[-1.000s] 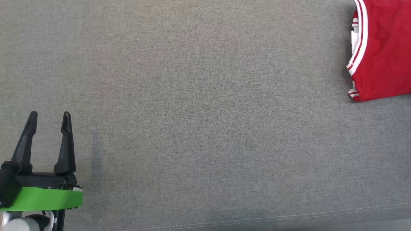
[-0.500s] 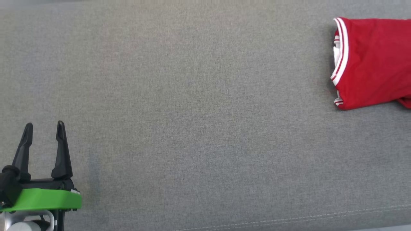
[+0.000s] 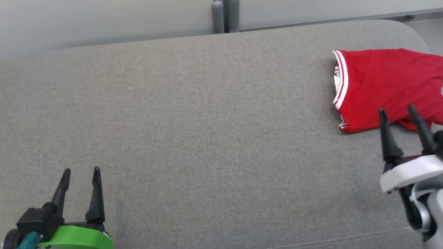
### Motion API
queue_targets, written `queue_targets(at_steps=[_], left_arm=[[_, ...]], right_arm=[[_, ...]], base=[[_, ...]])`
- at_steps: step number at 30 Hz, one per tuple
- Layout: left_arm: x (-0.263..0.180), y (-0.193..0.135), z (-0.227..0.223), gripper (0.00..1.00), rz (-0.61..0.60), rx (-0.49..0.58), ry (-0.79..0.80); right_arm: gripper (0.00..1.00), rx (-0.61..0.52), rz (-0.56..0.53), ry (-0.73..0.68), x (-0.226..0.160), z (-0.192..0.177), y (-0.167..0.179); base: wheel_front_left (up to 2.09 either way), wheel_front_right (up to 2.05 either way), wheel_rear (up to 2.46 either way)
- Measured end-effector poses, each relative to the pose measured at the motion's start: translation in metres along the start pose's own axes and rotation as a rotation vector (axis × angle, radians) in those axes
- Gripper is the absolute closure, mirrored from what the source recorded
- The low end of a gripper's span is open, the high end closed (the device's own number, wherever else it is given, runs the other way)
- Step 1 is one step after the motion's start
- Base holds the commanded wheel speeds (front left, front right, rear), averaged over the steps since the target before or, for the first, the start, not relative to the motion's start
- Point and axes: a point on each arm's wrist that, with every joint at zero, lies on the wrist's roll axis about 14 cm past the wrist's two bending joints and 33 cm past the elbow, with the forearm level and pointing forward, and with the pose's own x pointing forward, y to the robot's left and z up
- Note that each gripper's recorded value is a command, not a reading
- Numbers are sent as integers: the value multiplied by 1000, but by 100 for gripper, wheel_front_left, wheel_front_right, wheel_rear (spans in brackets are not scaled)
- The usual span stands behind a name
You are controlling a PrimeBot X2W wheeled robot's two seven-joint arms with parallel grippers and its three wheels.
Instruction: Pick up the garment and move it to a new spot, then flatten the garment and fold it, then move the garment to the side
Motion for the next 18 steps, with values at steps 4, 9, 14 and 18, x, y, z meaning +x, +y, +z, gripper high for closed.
queue_targets(at_steps=[4,9,14,18], left_arm=[[-6,-8,-5,0,-13,-15,11],[-13,-8,-3,0,-3,-17,1],[-21,-2,3,0,13,3,-22],[-27,7,6,0,43,6,-35]], right_arm=[[0,18,33,16,-18,-9,22],[0,5,107,31,-34,-18,54],[0,-13,135,-6,-35,-8,66],[0,-34,96,-20,-34,-4,53]], base=[[0,0,0],[0,0,0],[0,0,0],[0,0,0]])
